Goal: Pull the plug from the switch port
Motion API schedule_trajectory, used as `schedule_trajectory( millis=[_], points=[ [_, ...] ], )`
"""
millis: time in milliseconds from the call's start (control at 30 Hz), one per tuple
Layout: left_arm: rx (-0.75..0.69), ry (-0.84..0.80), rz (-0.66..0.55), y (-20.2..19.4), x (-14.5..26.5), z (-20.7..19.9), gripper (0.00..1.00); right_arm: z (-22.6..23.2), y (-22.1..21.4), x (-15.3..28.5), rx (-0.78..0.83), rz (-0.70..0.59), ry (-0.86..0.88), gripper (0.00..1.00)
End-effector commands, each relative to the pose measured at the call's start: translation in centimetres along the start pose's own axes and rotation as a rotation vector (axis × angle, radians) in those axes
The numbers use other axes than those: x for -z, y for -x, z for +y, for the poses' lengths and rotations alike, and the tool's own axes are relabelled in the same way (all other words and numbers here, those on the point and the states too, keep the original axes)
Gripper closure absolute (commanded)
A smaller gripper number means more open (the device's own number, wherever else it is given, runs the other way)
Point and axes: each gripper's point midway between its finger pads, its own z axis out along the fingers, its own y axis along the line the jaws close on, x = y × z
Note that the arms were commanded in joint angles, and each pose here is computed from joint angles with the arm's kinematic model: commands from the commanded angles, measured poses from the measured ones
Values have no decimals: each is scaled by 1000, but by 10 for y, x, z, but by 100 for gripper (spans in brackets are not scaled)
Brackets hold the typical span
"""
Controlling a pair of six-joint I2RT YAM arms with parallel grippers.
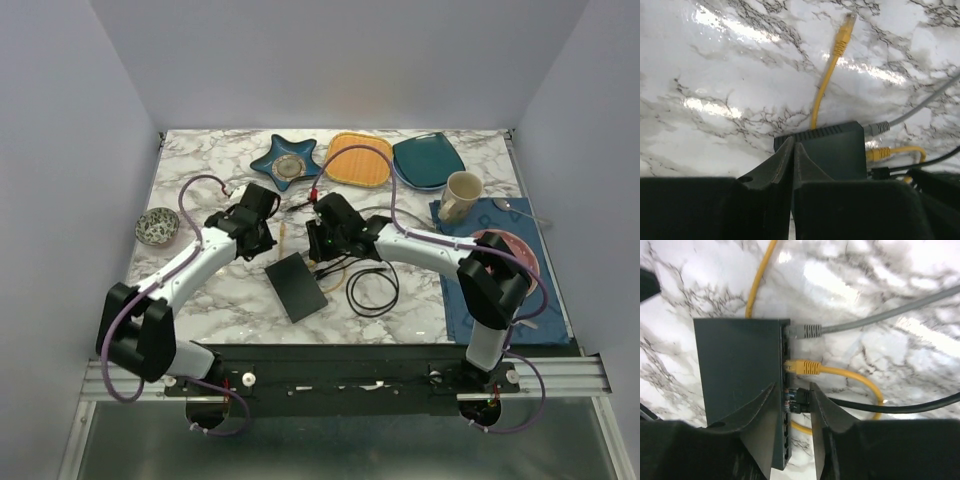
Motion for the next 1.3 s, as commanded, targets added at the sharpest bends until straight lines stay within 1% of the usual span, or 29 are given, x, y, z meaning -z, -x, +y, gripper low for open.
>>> schedule_trajectory(
  millis=[0,67,100,167,200,300,333,367,400,433,467,500,567,600,667,700,733,800,900,967,1000,1100,1167,1200,1267],
  points=[
    [-24,-81,-32,-23,17,-2,77,-15,37,16,27,-77,-58,59],
    [-9,-111,-17,-41,20,2,70,-19,36,14,4,-65,-52,59],
    [-12,-134,-14,-48,22,-1,57,-19,34,13,0,-57,-48,59],
    [-11,-162,-1,-62,26,4,44,-18,31,11,-7,-48,-41,59],
    [-24,-179,-1,-67,29,3,36,-18,32,9,-7,-48,-41,59],
    [-58,-246,-31,-75,41,2,30,-19,41,6,0,-60,-44,59],
    [-80,-283,-40,-80,47,-1,30,-20,50,2,-5,-69,-41,59],
    [-97,-323,-23,-85,50,-6,31,-21,52,-2,-2,-63,-41,59],
    [-125,-350,-21,-88,53,-9,36,-22,53,-4,-7,-52,-40,59],
    [-145,-367,-9,-93,54,-12,38,-21,65,-4,-7,-67,-33,59],
    [-183,-392,4,-101,57,-17,41,-25,60,-13,-5,-43,-44,59],
    [-214,-404,15,-107,59,-20,48,-27,61,-16,-5,-37,-49,59],
    [-291,-436,40,-126,65,-28,55,-31,61,-24,-4,-24,-55,59],
    [-316,-432,29,-129,66,-29,59,-33,61,-27,-5,-17,-57,59],
    [-370,-445,44,-142,69,-34,64,-37,69,-30,-17,-24,-63,59],
    [-420,-470,60,-155,74,-39,67,-42,63,-37,-23,-2,-74,59],
    [-455,-473,71,-161,75,-42,69,-38,64,-39,-32,8,-45,59],
    [-533,-510,97,-180,82,-48,72,-39,62,-47,-39,22,-46,59],
    [-616,-577,139,-200,89,-59,72,-39,58,-54,-48,44,-37,59],
    [-667,-588,185,-216,88,-61,73,-39,50,-61,-57,67,-34,59],
    [-679,-584,197,-220,87,-61,75,-40,47,-63,-59,75,-34,59],
    [-712,-553,251,-233,76,-58,79,-42,39,-66,-65,95,-36,59],
    [-726,-507,282,-240,65,-53,81,-44,34,-66,-65,106,-42,59],
    [-733,-477,293,-242,60,-49,85,-45,33,-67,-68,108,-42,59],
    [-728,-405,309,-245,49,-43,88,-45,29,-66,-65,115,-44,59]
  ],
)
